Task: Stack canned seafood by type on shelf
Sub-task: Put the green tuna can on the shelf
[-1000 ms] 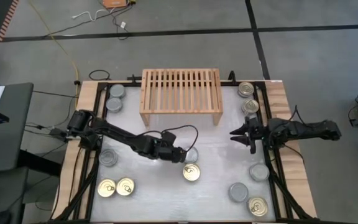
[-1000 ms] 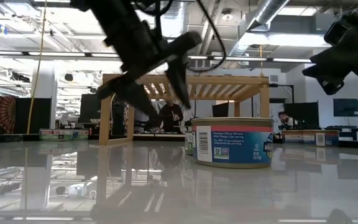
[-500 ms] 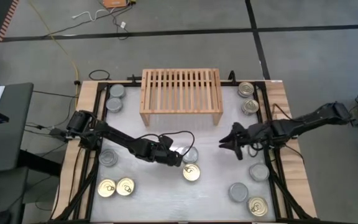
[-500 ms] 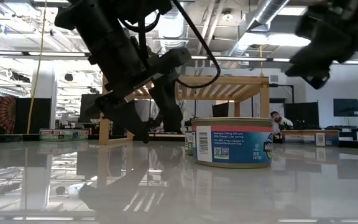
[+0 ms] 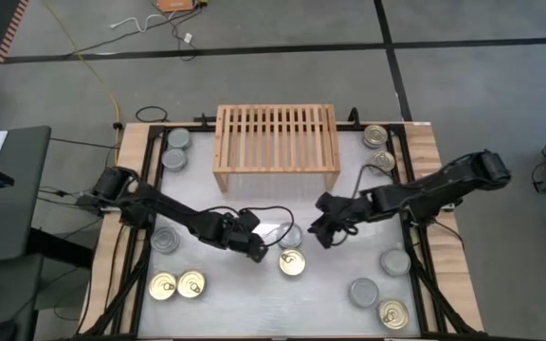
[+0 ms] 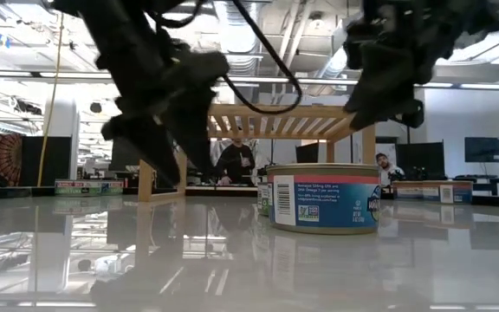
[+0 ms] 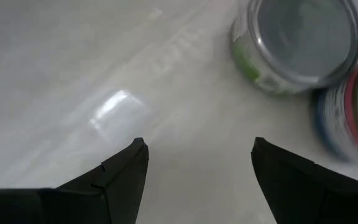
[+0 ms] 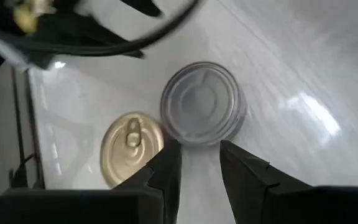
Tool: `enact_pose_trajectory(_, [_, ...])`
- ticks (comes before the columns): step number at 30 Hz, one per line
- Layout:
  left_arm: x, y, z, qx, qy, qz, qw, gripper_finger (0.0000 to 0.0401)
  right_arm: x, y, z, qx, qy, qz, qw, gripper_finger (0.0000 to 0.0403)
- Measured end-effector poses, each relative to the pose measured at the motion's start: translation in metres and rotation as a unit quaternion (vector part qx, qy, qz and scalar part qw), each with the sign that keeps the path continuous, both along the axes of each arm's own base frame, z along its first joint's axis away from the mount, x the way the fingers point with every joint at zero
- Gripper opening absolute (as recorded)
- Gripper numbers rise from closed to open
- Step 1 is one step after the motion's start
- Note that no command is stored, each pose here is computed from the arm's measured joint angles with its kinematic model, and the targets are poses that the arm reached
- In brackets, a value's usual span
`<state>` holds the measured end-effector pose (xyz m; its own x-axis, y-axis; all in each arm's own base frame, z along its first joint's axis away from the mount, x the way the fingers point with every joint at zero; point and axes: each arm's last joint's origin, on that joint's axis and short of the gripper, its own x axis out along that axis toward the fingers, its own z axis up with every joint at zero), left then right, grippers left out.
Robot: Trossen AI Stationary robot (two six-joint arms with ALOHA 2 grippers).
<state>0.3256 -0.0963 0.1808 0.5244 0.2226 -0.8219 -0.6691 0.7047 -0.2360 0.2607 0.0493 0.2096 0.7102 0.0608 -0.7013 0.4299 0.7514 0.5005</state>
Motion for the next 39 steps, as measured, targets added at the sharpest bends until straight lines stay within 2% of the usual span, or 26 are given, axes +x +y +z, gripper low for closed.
enact_pose_trajectory(3, [-0.022,0.004,0.001,-0.003,-0.013,-0.005,1.0,0.0274,0.011,-0.003,-0.004,0.026,0.015,-0.037,0.999,0.0135])
enact_pose_trajectory(6, [-0.051,0.012,-0.001,-0.03,-0.048,0.0,0.998,0.0274,0.019,-0.005,-0.012,0.049,0.031,-0.072,0.996,0.0135])
enact_pose_trajectory(9, [-0.074,0.02,0.001,-0.062,-0.119,0.005,0.991,0.0274,0.023,-0.007,-0.019,0.067,0.038,-0.098,0.992,0.0135])
enact_pose_trajectory(14, [-0.091,0.033,0.004,-0.087,-0.199,0.025,0.976,0.0274,0.028,-0.011,-0.034,0.085,0.065,-0.134,0.985,0.0135])
enact_pose_trajectory(19, [-0.086,0.036,0.0,-0.083,-0.202,0.032,0.975,0.0274,0.034,-0.014,-0.051,0.096,0.089,-0.163,0.978,0.0135])
enact_pose_trajectory(24, [-0.075,0.037,-0.005,-0.096,-0.22,0.036,0.97,0.0274,0.039,-0.014,-0.058,0.1,0.085,-0.166,0.977,0.0135])
enact_pose_trajectory(29, [-0.06,0.037,-0.018,-0.123,-0.236,0.021,0.964,0.0274,0.04,-0.013,-0.058,0.102,0.079,-0.166,0.978,0.0135])
enact_pose_trajectory(34, [-0.047,0.042,-0.035,-0.154,-0.246,0.045,0.956,0.0274,0.04,-0.012,-0.056,0.103,0.076,-0.163,0.978,0.0134])
enact_pose_trajectory(39, [-0.024,0.045,-0.039,-0.18,-0.233,0.02,0.956,0.0274,0.039,-0.007,-0.056,0.12,0.083,-0.156,0.977,0.0134])
